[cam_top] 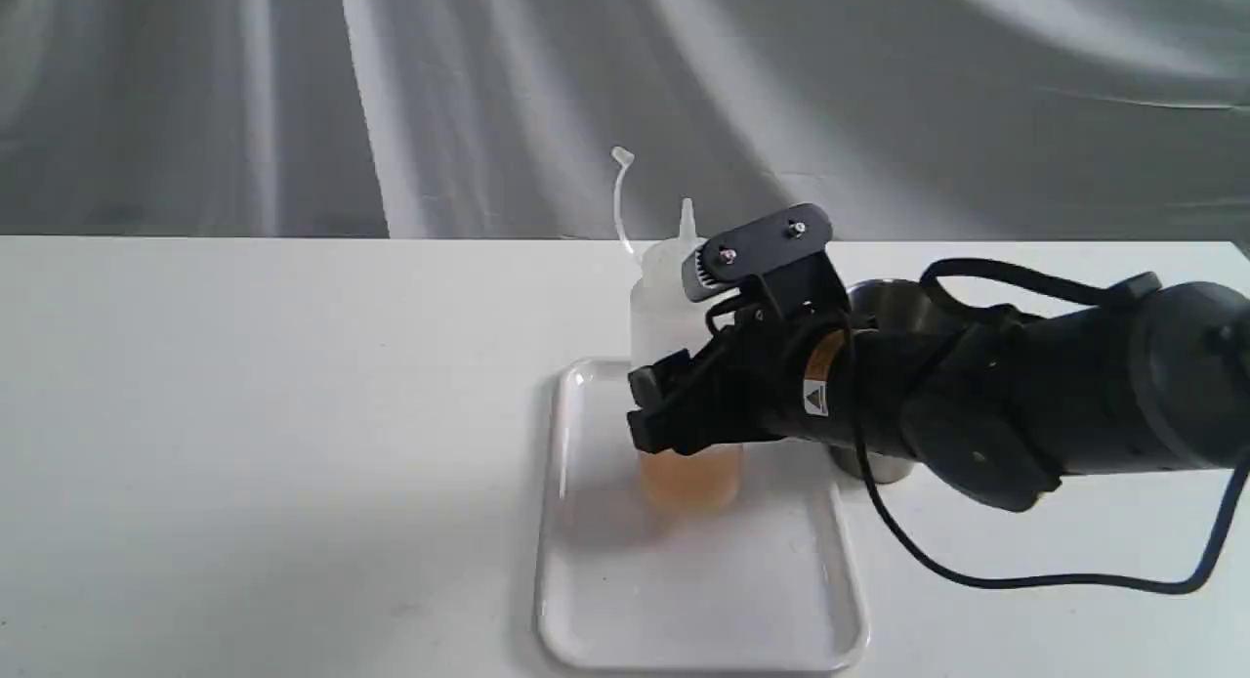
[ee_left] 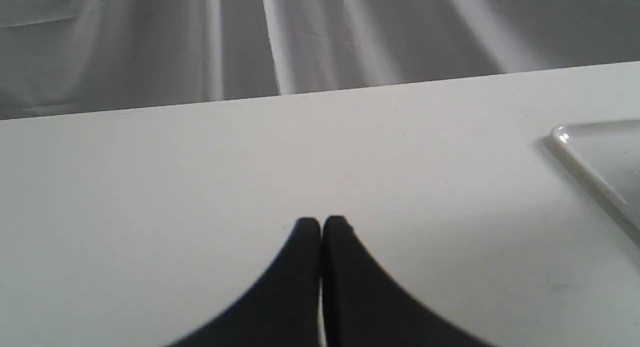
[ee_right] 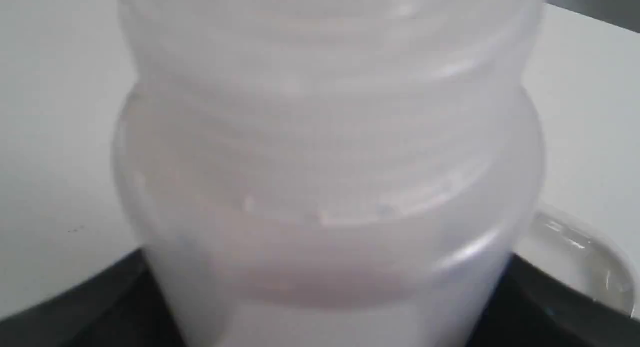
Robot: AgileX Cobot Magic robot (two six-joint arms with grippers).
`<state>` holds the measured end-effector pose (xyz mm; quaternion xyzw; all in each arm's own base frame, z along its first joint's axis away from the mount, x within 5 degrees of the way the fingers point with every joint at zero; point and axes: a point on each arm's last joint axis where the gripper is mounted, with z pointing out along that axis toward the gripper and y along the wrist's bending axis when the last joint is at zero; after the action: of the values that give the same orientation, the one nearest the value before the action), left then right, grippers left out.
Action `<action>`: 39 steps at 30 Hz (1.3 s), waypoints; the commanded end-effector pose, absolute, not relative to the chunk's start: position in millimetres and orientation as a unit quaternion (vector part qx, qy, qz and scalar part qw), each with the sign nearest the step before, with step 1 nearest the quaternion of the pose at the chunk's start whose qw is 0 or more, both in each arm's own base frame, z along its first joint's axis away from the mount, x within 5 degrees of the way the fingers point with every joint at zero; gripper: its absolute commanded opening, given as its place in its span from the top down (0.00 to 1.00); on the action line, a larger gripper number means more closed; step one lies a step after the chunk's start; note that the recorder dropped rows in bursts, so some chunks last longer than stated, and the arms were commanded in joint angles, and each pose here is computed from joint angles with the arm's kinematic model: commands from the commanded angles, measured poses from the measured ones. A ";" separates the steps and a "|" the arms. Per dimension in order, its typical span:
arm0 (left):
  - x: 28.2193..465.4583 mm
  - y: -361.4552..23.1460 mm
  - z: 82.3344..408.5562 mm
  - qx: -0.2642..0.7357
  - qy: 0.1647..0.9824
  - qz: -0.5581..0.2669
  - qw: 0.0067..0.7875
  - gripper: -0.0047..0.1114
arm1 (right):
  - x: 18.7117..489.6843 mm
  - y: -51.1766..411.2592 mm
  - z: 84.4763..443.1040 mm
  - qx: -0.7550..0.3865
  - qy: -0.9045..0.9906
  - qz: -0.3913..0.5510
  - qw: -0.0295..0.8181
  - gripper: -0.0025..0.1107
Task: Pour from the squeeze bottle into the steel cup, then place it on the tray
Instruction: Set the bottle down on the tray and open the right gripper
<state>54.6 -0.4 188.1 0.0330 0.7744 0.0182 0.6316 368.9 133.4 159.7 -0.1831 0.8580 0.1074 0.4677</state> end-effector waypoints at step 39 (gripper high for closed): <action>54.7 -0.4 187.4 0.031 0.773 0.017 0.634 0.96 | 366.8 132.0 161.5 -0.190 0.864 0.094 0.457 0.82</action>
<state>54.6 -0.4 188.1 0.0330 0.7744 0.0182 0.6316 366.7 130.4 154.9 -0.1900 0.8716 0.0887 0.4430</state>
